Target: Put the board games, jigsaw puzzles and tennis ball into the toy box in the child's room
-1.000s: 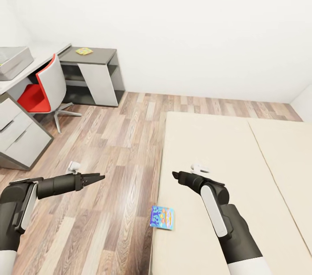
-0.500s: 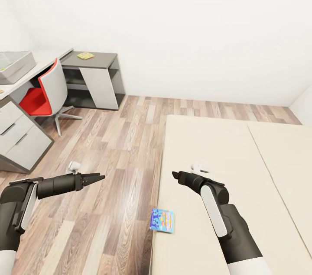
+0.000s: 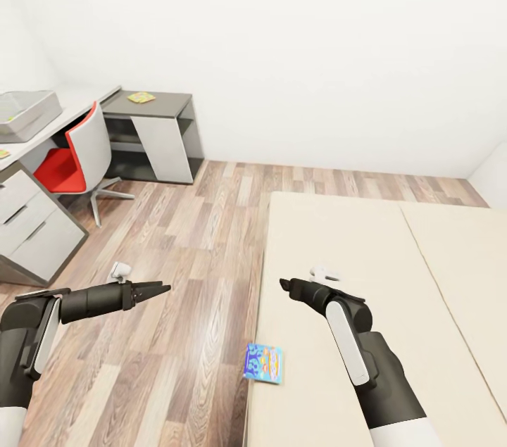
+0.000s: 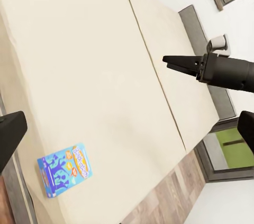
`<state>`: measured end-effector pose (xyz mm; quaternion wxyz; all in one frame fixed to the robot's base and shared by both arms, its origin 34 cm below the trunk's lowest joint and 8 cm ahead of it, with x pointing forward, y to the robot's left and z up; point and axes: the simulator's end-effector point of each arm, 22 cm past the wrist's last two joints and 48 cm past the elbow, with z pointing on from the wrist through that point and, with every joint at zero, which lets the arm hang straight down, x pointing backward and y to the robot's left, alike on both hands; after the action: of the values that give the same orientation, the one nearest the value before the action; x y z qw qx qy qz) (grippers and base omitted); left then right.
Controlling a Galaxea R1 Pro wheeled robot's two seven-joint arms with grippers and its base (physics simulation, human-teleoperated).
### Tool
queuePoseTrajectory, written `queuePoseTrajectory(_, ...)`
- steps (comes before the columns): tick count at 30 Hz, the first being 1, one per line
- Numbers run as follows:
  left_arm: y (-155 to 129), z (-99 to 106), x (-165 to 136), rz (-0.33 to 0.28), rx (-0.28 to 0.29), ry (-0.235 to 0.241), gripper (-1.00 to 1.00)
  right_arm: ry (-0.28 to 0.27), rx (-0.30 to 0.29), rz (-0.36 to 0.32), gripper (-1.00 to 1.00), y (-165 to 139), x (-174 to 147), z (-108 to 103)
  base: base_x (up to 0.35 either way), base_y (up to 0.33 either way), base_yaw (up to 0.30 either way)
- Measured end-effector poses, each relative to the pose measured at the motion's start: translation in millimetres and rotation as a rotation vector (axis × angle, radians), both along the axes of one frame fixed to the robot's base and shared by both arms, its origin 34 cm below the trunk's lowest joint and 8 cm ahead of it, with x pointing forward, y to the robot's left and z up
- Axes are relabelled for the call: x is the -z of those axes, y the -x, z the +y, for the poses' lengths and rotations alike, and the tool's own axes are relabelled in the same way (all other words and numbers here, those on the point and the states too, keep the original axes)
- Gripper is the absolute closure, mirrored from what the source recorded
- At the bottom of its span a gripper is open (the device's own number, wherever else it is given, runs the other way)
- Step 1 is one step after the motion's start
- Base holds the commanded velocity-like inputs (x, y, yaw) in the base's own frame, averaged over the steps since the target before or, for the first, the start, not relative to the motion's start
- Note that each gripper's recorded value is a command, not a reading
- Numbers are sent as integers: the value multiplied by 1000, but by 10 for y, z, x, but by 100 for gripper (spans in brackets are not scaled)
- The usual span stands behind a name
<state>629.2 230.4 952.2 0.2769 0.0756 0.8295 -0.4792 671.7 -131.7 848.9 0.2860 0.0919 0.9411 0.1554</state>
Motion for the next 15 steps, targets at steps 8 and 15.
queuePoseTrajectory(8, -6, 0, -70, -13, 0, 0, -100, -2, 0, -13, -100, -19, -75, 8, 0, 0, -63)
queuePoseTrajectory(15, -11, 0, -130, -25, 0, 0, -100, -2, 0, -25, -100, -37, -143, 8, 0, 0, -88)
